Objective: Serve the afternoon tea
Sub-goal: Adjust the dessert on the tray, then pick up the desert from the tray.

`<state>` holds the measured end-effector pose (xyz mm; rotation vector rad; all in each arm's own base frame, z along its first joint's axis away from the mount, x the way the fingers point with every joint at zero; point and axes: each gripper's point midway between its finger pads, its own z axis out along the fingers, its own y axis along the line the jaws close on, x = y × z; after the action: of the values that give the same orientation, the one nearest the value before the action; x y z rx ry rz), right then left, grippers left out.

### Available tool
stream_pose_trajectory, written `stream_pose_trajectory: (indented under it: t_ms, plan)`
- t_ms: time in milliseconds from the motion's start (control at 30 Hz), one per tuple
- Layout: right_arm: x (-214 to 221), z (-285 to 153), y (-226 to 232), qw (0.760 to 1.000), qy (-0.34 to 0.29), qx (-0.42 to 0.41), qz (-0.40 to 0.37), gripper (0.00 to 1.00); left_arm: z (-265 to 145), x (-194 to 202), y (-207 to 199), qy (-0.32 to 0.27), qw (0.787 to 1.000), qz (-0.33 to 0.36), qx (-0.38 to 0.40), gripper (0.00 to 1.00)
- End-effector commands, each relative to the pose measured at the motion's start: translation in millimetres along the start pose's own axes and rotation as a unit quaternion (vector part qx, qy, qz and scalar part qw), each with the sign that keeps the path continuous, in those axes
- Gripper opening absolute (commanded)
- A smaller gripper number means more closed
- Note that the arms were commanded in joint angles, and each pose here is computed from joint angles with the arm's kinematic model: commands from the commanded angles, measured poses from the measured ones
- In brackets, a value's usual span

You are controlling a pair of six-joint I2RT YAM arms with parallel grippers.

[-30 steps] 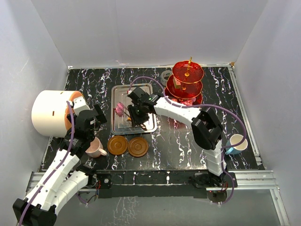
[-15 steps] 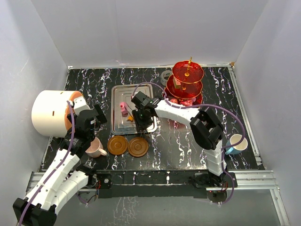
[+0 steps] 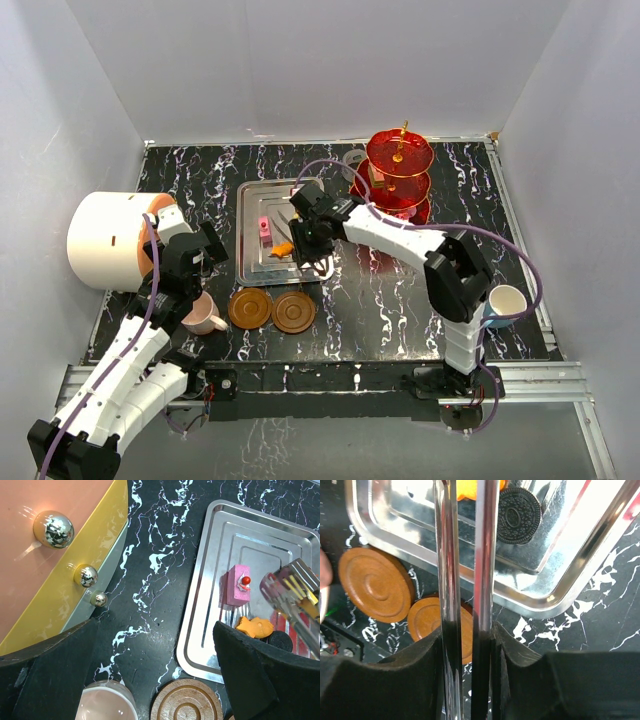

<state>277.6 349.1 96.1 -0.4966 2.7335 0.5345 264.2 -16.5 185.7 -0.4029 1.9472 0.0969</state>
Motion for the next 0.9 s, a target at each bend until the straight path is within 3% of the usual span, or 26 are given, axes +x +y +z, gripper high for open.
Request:
stream_pose_trajectory:
  t_ms: [0, 133, 267, 467, 867]
  plan:
    - [-42.7, -50.8, 31.1, 0.994, -0.091, -0.053, 0.01, 0.31, -2.0, -7.1, -0.9, -0.009, 1.0, -0.002, 0.001, 0.99]
    - [-46.6, -56.7, 43.9, 0.99, -0.107, -0.09, 0.021, 0.37, -2.3, -7.5, -0.7, -0.01, 1.0, -0.002, 0.001, 0.99]
    - [-40.7, -45.9, 56.8, 0.988, -0.083, -0.125, 0.034, 0.4, -2.5, -8.3, -2.6, -0.01, 1.0, -0.004, 0.006, 0.99]
    - [-34.8, -21.6, 51.6, 0.989, -0.064, -0.114, 0.063, 0.46, -3.2, -8.5, -0.5, -0.01, 1.0, -0.002, 0.002, 0.99]
    - [-17.6, 9.9, 44.4, 0.993, -0.02, -0.098, 0.065, 0.48, -2.0, -7.9, -1.1, -0.01, 1.0, -0.001, 0.002, 0.99]
